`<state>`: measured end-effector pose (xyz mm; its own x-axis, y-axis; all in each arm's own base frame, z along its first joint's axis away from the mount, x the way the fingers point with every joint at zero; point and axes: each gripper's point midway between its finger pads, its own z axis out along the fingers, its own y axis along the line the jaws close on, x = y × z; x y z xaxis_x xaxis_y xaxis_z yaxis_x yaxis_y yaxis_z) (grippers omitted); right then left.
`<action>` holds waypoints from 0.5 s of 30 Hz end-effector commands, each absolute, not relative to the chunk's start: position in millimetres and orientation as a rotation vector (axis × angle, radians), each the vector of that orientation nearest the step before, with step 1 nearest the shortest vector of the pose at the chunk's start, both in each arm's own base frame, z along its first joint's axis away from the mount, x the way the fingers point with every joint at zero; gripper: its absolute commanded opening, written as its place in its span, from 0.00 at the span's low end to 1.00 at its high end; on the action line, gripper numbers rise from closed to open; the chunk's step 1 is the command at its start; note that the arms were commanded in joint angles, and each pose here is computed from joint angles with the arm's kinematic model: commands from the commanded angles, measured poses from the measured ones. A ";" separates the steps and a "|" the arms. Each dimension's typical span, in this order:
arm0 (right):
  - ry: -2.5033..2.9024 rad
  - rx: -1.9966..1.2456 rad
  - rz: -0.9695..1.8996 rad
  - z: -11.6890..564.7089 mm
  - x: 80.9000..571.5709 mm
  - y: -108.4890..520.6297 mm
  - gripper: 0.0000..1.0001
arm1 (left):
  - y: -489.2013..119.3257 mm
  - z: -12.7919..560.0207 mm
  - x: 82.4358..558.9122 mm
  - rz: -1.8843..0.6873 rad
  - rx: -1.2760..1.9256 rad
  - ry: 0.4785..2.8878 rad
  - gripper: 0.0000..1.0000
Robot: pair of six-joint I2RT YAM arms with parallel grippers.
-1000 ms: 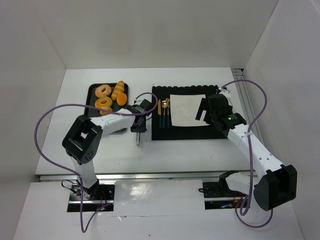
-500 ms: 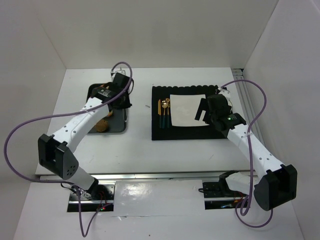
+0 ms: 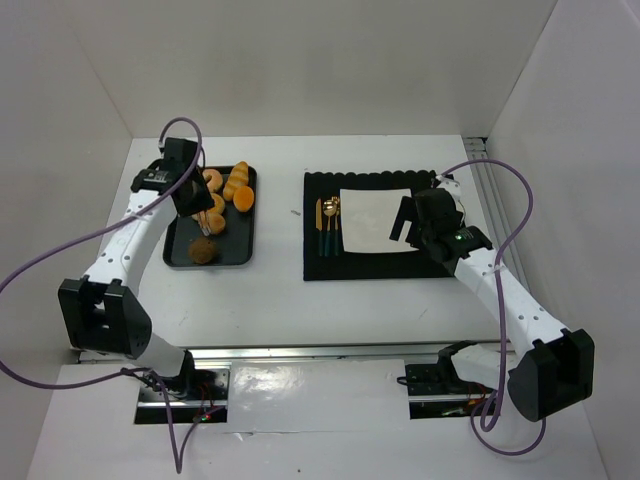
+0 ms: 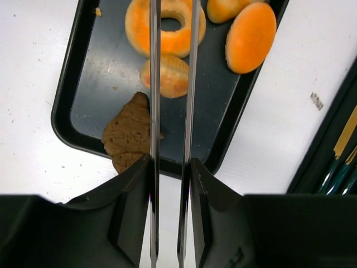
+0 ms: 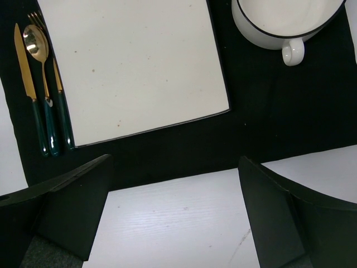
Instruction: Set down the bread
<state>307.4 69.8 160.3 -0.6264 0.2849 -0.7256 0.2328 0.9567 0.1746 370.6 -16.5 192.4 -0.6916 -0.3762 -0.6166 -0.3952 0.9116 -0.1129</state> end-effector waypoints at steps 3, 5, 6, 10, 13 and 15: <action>2.222 0.347 0.099 176.6 316.3 74.1 1.00 | 1.5 198.6 391.1 -0.060 -0.594 2.369 0.46; 2.231 0.347 0.094 173.9 316.8 74.3 1.00 | 7.5 196.0 394.2 -0.075 -0.615 2.367 0.47; 2.222 0.347 0.099 175.3 318.5 74.8 1.00 | 13.3 201.4 398.6 -0.086 -0.629 2.341 0.47; 2.242 0.346 0.088 168.8 319.7 75.3 1.00 | 25.5 197.2 408.1 -0.066 -0.651 2.346 0.50; 2.247 0.341 0.097 166.7 321.6 77.6 1.00 | 40.9 192.9 413.5 -0.061 -0.696 2.344 0.50; 2.255 0.341 0.092 163.9 322.0 77.8 1.00 | 40.3 192.8 418.7 -0.102 -0.697 2.349 0.50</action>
<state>309.3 70.7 148.8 -0.6529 0.2754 -0.7056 0.2375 0.9590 0.1546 399.7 36.4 176.1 -0.6513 -0.5176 -0.5549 -0.4982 0.8432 -0.2017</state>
